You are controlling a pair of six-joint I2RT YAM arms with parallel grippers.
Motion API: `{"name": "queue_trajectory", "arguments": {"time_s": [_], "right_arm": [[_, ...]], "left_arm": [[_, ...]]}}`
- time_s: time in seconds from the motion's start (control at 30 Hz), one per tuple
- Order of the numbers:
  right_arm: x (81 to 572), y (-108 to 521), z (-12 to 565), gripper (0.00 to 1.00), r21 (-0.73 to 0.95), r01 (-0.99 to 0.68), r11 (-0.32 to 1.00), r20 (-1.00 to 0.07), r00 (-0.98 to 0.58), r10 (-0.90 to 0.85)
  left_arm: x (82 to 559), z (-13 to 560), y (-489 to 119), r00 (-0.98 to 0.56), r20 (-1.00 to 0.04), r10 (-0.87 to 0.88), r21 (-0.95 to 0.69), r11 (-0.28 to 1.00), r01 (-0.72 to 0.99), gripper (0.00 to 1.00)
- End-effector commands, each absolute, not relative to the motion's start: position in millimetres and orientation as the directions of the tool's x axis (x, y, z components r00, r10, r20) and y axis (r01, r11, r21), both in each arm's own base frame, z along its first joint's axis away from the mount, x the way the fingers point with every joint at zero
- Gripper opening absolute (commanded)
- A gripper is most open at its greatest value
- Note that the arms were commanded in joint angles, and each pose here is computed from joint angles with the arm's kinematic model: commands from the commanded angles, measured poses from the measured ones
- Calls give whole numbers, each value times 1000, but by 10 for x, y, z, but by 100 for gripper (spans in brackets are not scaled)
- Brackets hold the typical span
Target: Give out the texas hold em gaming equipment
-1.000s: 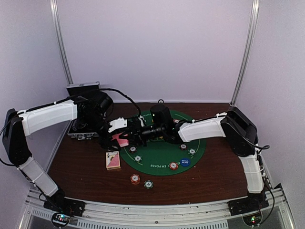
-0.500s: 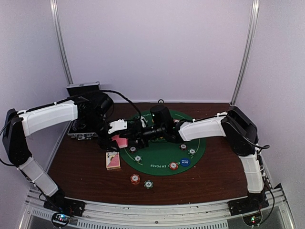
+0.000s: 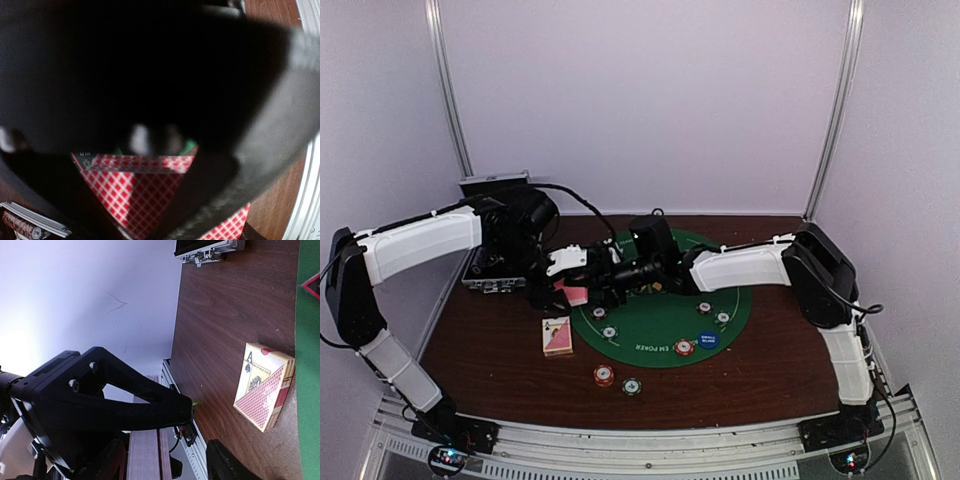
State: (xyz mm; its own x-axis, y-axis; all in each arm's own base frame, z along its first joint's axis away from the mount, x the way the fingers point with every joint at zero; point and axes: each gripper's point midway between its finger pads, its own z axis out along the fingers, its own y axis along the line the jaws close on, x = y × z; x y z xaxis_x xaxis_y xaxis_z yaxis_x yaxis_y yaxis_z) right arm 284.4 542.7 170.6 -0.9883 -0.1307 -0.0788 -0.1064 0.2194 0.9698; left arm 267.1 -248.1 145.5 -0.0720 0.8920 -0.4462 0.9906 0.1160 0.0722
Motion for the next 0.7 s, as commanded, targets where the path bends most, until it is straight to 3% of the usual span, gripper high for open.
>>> {"name": "queue_trajectory", "arguments": {"time_s": [0.0,0.13,0.27,0.43,0.67], "right_arm": [[2774,5516,1722,55,981,-96,171,-67,-983,-168],[2775,5528,1748,28,989,-67,130,-46,-986,-162],[2817,5501,1869,9,998,-34,45,-27,-990,-136],[2805,5459,1991,1,1000,-25,-19,-28,-991,-133],[2794,5428,2076,0,999,-31,-44,-36,-992,-125]], "left_arm": [[2722,1568,-2569,-67,-473,878,82,120,989,40],[2713,1563,-2561,-76,-471,879,75,126,989,50],[2642,1581,-2563,-100,-488,867,46,140,989,78],[2609,1652,-2576,-138,-533,835,3,165,986,89],[2478,1674,-2581,-151,-567,810,-69,135,988,89]]}}
